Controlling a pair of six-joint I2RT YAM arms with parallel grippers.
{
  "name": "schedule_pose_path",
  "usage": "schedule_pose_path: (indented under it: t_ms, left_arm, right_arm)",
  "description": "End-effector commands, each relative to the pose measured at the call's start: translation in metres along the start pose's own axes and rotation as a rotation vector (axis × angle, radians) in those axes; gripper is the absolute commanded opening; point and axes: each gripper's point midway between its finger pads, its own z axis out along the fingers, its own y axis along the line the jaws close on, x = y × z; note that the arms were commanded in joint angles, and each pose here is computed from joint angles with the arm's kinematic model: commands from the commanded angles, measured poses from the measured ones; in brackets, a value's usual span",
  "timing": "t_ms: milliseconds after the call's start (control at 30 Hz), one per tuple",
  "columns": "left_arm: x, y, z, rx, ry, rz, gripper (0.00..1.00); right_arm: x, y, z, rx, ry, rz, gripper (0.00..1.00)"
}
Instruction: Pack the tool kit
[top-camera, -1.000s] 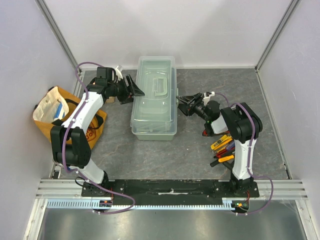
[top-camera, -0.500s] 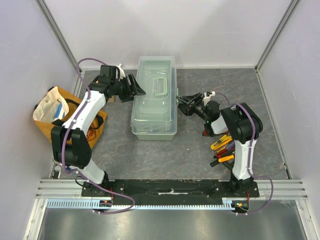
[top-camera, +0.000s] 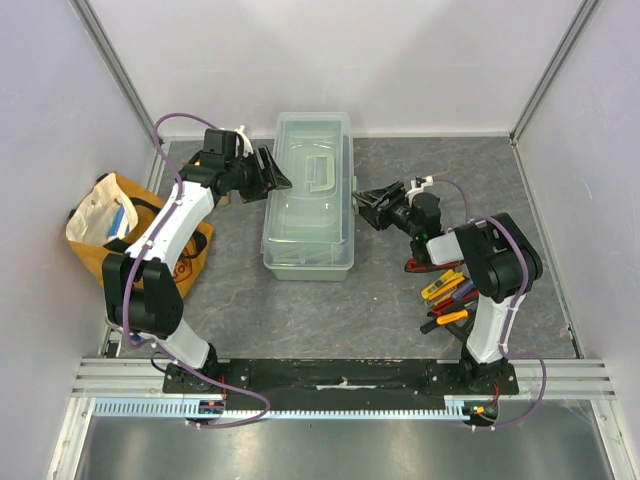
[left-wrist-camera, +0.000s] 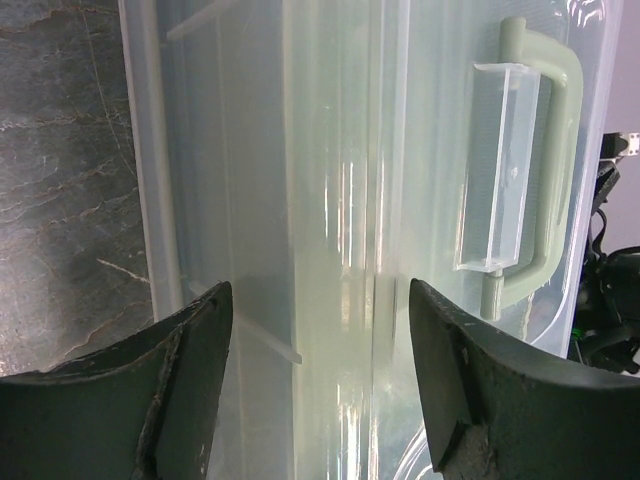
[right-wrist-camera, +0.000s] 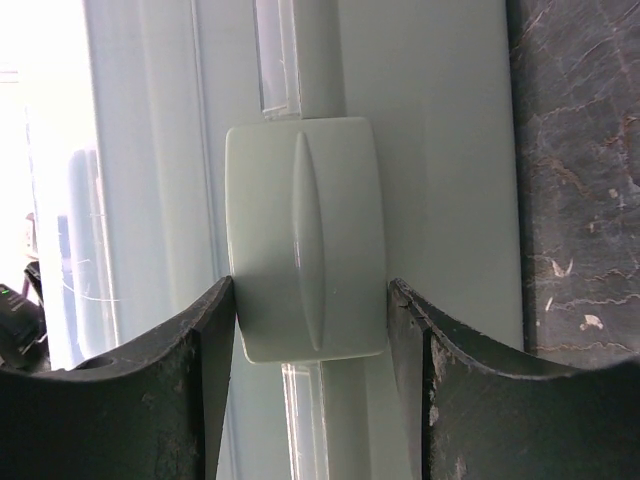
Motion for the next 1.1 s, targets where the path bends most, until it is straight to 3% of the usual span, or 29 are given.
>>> schedule_pose_path:
  t_ms: [0,300,767,933,1067]
  left_arm:
    - [0.090,0.054,0.032,-0.206,0.297,0.006,0.72]
    - [0.086,0.055,0.031,-0.222,0.282,0.002,0.72]
    - [0.085,0.060,0.032,-0.250,0.271,-0.023,0.72]
    - [0.085,0.060,0.033,-0.253,0.271,-0.031,0.72]
    - [0.084,0.059,0.033,-0.253,0.269,-0.034,0.72]
  right_arm:
    - [0.047,0.004,0.003,0.053,0.159,-0.125,0.20]
    - [0.042,0.010,-0.001,0.066,0.132,-0.150,0.23]
    - [0.029,0.076,-0.023,-0.211,0.082,-0.005,0.35]
    - [0.025,0.086,-0.031,-0.275,0.066,0.032,0.48]
    - [0.019,0.097,-0.042,-0.340,0.038,0.055,0.69]
